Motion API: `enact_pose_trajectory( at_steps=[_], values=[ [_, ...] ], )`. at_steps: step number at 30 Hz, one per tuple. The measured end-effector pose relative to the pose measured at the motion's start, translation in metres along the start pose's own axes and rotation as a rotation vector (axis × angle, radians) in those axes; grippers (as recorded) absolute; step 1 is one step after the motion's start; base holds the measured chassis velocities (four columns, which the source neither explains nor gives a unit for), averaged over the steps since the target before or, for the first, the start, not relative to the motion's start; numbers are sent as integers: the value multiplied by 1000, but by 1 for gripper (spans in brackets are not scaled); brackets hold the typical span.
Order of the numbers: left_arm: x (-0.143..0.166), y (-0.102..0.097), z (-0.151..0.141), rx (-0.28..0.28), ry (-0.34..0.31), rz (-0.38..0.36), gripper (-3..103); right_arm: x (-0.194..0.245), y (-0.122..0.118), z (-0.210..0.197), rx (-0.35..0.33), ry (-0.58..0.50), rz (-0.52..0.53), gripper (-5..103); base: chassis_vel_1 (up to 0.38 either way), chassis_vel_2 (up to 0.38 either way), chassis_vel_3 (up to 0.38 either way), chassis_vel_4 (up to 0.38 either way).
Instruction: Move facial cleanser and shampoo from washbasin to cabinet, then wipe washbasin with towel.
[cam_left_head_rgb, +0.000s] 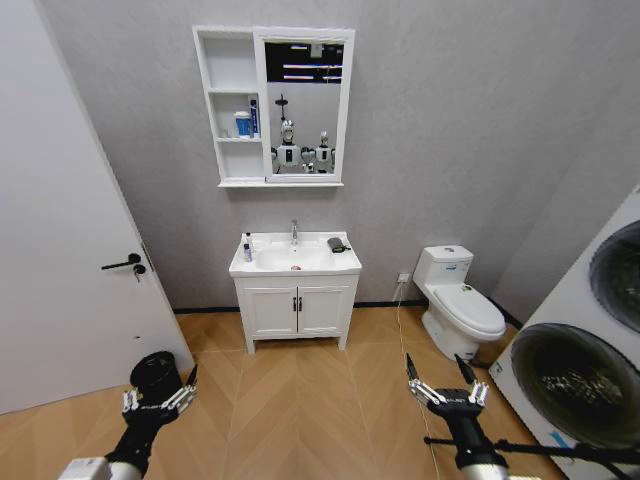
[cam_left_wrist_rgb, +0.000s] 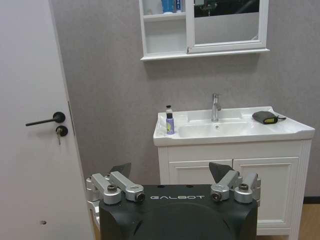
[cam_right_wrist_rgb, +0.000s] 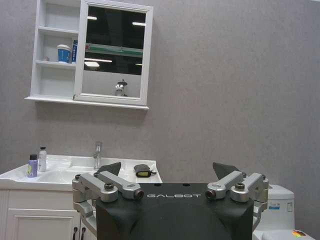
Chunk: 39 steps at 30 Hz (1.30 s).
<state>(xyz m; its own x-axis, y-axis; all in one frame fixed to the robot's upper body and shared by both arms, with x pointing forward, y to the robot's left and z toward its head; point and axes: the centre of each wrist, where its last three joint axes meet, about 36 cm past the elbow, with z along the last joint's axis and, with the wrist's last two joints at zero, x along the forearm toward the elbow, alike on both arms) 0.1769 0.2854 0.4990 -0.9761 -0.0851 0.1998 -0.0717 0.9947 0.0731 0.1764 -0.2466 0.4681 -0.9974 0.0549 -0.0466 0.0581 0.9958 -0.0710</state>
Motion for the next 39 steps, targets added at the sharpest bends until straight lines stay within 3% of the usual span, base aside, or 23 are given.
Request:
enact_pose_trajectory(
  at_steps=[18, 39],
  values=[
    [-2, -1, -1, 32, -9, -10, 89, 0, 5, 6, -30, 15, 10, 100, -90, 91, 94, -92],
    [-5, -4, -2, 31, -25, 1, 89, -2, 5, 8, -35, 3, 9, 100, -318, 308, 323, -318]
  ],
)
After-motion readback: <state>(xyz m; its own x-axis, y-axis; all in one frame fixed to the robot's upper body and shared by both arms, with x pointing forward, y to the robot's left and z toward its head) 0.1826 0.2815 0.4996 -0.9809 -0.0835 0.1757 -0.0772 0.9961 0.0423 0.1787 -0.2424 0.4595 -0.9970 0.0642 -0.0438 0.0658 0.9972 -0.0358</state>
